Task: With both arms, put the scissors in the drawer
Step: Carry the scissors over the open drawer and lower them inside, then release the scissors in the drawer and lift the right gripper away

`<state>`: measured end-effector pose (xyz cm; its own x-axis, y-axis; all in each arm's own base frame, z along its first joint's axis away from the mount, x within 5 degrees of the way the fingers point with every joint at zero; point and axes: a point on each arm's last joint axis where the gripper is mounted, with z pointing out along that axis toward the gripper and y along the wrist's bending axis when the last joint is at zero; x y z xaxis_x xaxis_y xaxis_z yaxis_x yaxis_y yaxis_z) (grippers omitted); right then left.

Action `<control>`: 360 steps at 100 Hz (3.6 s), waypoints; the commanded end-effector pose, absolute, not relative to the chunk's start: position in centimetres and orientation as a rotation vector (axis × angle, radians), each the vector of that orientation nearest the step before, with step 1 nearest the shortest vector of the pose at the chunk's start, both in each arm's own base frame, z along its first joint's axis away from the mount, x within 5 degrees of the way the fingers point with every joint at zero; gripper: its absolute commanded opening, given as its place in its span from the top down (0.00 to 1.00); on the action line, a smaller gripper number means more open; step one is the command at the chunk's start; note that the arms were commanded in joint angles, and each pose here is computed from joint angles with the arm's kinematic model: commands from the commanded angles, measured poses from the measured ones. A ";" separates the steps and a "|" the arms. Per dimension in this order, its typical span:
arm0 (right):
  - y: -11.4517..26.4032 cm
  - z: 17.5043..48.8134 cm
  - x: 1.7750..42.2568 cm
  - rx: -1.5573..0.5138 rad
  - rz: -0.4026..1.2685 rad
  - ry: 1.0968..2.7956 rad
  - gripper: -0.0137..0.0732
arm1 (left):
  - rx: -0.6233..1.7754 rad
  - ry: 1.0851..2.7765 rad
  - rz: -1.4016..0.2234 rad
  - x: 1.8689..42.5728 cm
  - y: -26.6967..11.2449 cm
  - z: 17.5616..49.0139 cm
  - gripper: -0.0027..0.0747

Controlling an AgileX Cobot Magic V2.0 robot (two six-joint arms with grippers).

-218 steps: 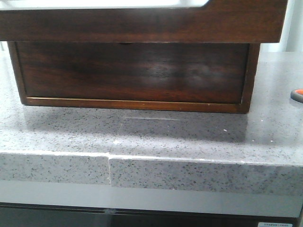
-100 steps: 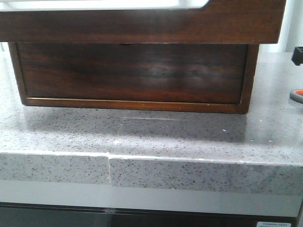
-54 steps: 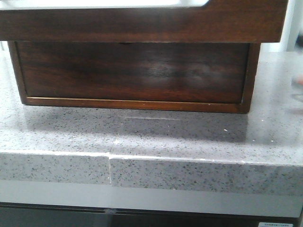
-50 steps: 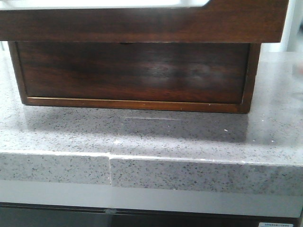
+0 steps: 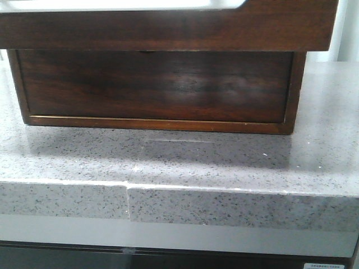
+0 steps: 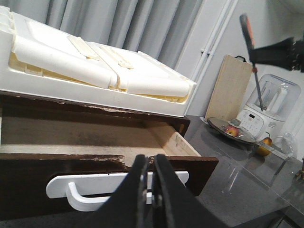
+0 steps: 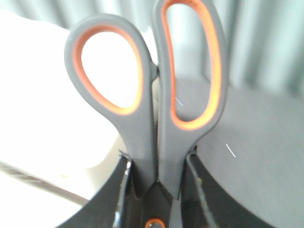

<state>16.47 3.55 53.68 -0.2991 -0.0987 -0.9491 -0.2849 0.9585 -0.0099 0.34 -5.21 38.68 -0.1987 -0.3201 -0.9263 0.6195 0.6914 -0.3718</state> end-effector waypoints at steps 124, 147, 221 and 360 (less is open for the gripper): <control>22.6 43.9 25.7 -1.407 0.247 1.794 0.90 | 0.224 1.490 -0.916 0.2 -5.2 40.0 0.99; 22.8 44.0 26.0 -1.357 0.262 1.796 0.43 | 0.225 1.490 -0.914 0.2 -5.2 40.0 0.99; 12.9 48.3 11.8 -1.131 0.517 1.635 0.89 | 0.476 1.716 -0.672 0.2 -4.9 37.3 0.99; 4.0 35.7 4.8 -0.595 0.390 1.255 0.89 | 0.338 1.556 -0.158 4.0 -2.1 32.5 0.99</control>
<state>4.82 4.37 34.29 0.2161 -0.1007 -0.9712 -0.6180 0.7560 -0.2159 2.54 -3.32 32.93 -0.1606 0.0908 -0.9828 0.4630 0.8863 0.0062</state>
